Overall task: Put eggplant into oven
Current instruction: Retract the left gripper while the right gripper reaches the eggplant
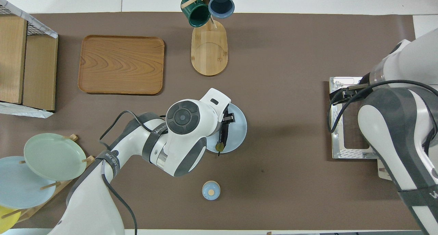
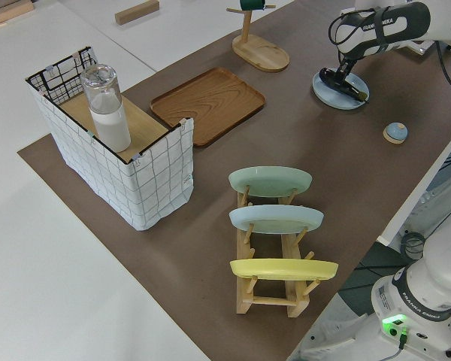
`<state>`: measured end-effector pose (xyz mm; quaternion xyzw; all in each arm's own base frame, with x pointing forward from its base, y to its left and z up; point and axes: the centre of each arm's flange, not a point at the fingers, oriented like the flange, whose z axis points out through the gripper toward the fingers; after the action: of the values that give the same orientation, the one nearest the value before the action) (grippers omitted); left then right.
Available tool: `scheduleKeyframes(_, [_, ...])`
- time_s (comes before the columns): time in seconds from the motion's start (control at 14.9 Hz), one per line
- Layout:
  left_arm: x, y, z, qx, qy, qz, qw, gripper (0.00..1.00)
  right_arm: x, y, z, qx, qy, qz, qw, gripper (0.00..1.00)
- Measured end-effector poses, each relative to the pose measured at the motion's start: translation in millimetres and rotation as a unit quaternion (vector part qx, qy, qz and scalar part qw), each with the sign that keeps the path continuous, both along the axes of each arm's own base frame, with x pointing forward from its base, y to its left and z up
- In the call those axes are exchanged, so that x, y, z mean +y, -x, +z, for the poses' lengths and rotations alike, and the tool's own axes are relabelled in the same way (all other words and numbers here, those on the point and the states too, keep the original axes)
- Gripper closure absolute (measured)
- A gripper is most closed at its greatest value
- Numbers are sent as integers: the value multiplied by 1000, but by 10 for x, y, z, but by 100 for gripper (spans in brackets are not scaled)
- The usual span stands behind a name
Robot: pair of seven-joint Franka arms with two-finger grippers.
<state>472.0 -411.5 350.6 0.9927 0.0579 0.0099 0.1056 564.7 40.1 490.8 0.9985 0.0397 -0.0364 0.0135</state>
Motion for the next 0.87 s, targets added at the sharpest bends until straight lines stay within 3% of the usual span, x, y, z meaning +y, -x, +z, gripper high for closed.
scheduleKeyframes(0.07, [139,-131,166,3,-2,7,1000,6,2,2,-5,0,0,0,1000,0])
scheduleKeyframes(0.13, [322,-284,367,9,-6,12,1000,0,20,2,-7,0,0,2,1000,0])
scheduleKeyframes(0.34, [1119,-781,1064,23,-16,16,999,0,256,-8,-4,-13,-4,20,1000,0])
scheduleKeyframes(0.54, [2058,-1138,1589,15,-27,17,999,0,885,-3,-81,-30,-23,8,999,0])
scheduleKeyframes(0.67, [2598,-1220,1778,5,-42,12,999,0,1758,132,-198,-40,-26,-13,999,0])
scheduleKeyframes(0.87, [3086,-1151,1964,10,-64,-23,998,0,2932,363,-424,-51,-34,-41,997,0])
